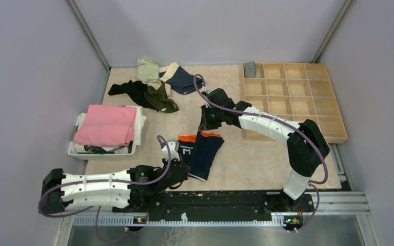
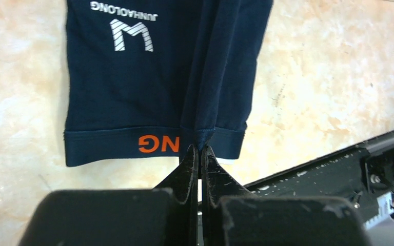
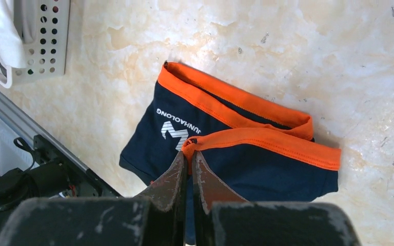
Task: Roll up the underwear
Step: Fold the underwear at the center of the board.
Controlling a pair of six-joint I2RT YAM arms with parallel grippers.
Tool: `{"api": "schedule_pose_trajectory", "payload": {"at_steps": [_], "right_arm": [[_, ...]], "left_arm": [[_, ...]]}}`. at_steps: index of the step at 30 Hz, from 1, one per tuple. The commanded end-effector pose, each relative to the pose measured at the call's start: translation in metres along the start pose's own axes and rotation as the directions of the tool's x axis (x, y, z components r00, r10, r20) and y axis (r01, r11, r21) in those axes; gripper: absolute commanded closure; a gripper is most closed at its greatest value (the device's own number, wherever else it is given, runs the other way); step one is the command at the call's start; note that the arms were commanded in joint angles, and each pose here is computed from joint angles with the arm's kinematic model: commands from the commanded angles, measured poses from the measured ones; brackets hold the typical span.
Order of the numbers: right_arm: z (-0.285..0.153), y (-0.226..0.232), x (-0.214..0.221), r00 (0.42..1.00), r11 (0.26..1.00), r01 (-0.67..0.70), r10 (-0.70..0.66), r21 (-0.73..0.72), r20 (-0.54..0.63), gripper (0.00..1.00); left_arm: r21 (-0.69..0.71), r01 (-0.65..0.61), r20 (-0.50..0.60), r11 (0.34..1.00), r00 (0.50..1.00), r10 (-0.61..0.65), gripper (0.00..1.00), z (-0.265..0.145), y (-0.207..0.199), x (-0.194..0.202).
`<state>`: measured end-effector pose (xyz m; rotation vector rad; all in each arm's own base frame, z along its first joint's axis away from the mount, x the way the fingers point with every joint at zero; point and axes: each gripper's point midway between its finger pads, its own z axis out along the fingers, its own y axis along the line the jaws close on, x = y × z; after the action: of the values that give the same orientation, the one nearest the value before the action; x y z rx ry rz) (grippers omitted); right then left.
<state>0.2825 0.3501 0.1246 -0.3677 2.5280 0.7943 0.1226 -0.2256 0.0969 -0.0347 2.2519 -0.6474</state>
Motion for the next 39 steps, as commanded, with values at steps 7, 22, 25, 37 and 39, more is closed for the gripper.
{"api": "schedule_pose_trajectory", "payload": {"at_steps": [7,22,25,37,39], "right_arm": [[-0.024,0.041,-0.047,0.992,0.995,0.050,-0.040,-0.082,0.118,1.00],[-0.008,0.040,-0.045,0.994,0.993,0.071,-0.062,-0.093,0.092,1.00],[0.006,0.037,-0.042,0.995,0.993,0.068,-0.060,-0.100,0.084,1.00],[0.053,0.040,-0.033,0.998,0.982,0.053,-0.047,-0.180,0.038,1.00],[0.059,0.041,-0.032,0.998,0.981,0.053,-0.048,-0.189,0.030,1.00]], "left_arm": [[-0.073,0.000,0.031,0.997,1.000,0.003,1.00,-0.007,0.018,-0.009],[-0.154,0.090,0.098,0.984,0.992,-0.075,1.00,-0.016,0.044,-0.019],[-0.199,0.100,0.105,0.975,0.991,-0.080,1.00,-0.014,0.056,-0.015],[-0.339,0.082,0.130,0.937,0.991,-0.039,1.00,-0.008,0.083,-0.008],[-0.352,0.076,0.125,0.933,0.992,-0.033,1.00,-0.007,0.086,-0.005]]}}
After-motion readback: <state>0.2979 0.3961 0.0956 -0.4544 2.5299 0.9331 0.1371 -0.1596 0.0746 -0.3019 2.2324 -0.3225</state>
